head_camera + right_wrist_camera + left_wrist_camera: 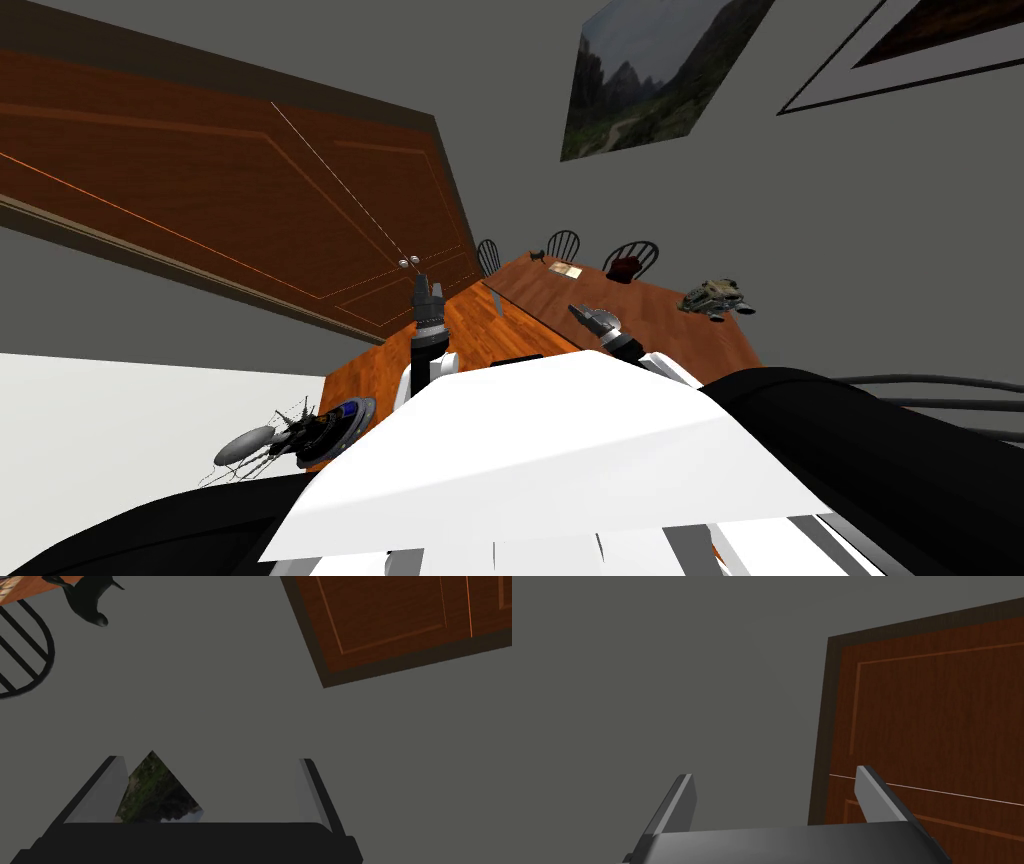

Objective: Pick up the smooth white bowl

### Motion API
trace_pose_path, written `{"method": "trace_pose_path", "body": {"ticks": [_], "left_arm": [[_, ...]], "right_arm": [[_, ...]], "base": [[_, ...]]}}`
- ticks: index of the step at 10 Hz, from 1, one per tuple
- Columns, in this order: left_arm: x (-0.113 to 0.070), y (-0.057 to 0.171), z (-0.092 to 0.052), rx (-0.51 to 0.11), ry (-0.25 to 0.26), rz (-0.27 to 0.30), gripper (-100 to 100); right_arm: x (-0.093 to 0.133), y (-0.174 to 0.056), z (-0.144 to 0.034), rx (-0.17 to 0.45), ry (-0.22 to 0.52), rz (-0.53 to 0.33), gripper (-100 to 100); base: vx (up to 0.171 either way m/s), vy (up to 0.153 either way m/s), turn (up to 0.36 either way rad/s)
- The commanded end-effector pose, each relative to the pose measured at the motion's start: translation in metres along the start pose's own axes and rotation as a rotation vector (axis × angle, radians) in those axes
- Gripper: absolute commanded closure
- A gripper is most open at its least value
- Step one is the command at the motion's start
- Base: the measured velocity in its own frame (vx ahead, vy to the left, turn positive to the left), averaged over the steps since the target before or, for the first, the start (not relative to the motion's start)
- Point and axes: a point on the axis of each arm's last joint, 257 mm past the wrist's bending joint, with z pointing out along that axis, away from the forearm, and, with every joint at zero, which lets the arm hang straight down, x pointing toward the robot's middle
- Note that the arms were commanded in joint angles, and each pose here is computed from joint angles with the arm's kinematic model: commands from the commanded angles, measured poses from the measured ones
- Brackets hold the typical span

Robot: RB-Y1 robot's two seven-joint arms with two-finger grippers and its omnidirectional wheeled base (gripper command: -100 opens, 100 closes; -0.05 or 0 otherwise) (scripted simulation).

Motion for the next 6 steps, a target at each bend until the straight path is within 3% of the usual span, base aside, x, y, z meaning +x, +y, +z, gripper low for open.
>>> {"method": "trace_pose_path", "body": {"ticks": [1,3,6], "left_arm": [[0.000,0.000,0.000,0.000,0.000,0.000,0],[0.000,0.000,0.000,0.000,0.000,0.000,0],[0.000,0.000,0.000,0.000,0.000,0.000,0]], "right_arm": [[0.016,-0.023,-0.011,0.045,0.070,-0.055,-100],[0.021,-0.023,-0.012,0.044,0.089,-0.091,-100],[0.047,-0.064,-0.038,0.118,0.215,-0.190,-100]], "base": [[0.068,0.083,0.139],[0.058,0.044,0.043],[0.060,0.050,0.129]]}}
